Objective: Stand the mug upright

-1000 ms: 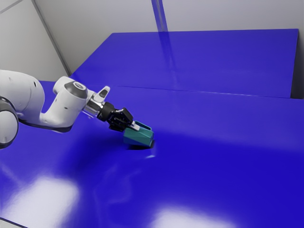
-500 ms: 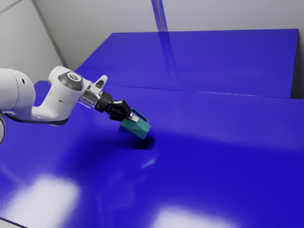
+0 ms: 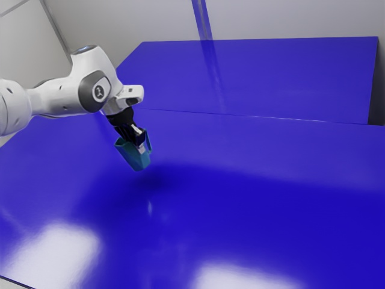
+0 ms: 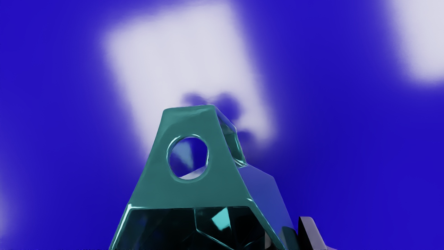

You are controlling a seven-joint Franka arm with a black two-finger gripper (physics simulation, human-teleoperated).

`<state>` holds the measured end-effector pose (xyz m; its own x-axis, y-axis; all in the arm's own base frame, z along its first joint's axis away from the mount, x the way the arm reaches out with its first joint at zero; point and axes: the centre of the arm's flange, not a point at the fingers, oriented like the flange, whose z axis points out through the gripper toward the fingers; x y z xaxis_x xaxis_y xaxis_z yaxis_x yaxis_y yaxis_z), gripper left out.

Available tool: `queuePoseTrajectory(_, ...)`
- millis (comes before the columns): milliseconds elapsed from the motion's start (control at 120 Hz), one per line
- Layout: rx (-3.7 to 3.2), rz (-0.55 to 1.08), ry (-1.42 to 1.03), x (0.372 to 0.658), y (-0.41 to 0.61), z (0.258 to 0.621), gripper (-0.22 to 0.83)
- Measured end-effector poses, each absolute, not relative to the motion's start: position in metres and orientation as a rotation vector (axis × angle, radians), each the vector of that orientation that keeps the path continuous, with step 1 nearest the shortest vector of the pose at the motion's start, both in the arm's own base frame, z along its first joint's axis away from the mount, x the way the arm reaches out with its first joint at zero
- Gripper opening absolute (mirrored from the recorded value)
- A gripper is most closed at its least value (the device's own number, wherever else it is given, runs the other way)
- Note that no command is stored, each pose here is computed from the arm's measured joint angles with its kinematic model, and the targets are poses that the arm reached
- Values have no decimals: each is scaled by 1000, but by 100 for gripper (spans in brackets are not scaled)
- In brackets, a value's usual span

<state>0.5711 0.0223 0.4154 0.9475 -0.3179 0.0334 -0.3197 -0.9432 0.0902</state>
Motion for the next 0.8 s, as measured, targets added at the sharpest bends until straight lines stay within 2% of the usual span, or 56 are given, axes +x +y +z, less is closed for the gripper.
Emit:
queuePoseTrajectory(292, 3056, -73, -377, 574, 12, 355, -16)
queuePoseTrajectory(500, 3076, -66, -302, 578, 10, 344, -15)
queuePoseTrajectory(683, 3073, -52, -252, 579, 8, 345, 23)
queuePoseTrajectory(800, 3076, -17, -232, 580, 7, 357, 40)
